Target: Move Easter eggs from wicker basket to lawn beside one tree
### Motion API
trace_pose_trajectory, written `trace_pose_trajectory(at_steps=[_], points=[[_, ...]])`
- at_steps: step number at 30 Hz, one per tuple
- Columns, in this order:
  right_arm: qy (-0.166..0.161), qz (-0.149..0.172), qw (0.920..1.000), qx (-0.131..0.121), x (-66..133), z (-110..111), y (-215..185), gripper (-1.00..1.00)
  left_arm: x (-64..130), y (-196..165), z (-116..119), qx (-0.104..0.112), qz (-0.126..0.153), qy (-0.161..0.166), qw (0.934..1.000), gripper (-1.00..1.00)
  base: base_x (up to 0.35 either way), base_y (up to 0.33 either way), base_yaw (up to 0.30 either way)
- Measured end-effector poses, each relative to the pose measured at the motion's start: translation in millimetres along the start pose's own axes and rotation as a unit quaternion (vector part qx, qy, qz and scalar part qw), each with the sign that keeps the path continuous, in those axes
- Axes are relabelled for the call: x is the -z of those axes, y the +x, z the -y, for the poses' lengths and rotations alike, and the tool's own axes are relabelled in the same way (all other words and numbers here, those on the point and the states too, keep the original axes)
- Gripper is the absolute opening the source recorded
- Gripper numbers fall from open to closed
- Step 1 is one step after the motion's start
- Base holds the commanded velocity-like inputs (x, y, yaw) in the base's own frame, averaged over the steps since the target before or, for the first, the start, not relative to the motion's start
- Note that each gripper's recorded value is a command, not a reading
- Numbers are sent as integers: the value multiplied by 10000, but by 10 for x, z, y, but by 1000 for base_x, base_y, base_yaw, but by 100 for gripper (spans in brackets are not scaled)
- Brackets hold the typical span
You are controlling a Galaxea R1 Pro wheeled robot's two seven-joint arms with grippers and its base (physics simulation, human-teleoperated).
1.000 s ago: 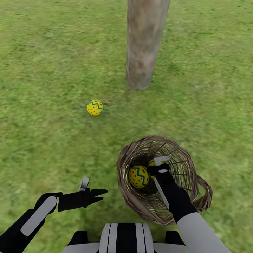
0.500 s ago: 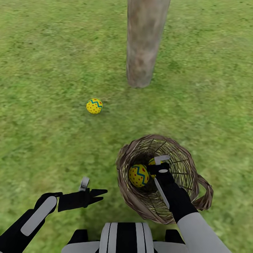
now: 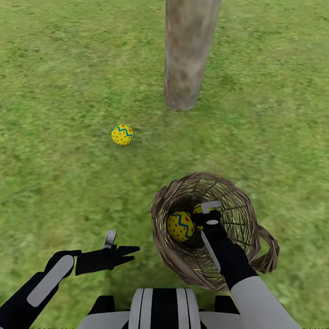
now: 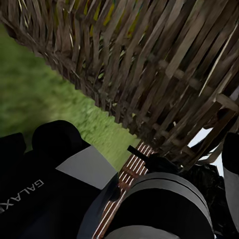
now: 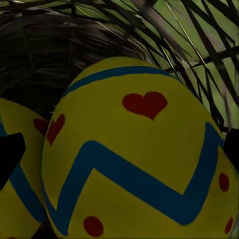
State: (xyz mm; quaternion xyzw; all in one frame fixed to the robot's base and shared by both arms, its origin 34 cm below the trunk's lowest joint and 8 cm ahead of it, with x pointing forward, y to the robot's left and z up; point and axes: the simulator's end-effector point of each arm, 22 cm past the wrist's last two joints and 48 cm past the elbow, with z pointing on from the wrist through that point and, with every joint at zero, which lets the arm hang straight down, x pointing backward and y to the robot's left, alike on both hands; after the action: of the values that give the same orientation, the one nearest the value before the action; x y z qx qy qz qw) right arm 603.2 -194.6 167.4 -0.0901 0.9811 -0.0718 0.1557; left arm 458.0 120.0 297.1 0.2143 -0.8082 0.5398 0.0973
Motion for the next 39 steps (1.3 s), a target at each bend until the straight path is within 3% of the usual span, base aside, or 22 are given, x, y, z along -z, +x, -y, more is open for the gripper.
trace_pose_trajectory(at_steps=[23,28,39], points=[[128,-84,9996,226,-101,30,120,100,-65,87,-147,164,-123,-41,9998,100,0,0,0],[306,-84,9978,576,-124,83,150,100,-72,95,-172,194,-131,-47,9997,100,0,0,0],[333,-164,9971,672,-165,89,231,100,-107,152,-217,244,-207,-61,9995,100,0,0,0]])
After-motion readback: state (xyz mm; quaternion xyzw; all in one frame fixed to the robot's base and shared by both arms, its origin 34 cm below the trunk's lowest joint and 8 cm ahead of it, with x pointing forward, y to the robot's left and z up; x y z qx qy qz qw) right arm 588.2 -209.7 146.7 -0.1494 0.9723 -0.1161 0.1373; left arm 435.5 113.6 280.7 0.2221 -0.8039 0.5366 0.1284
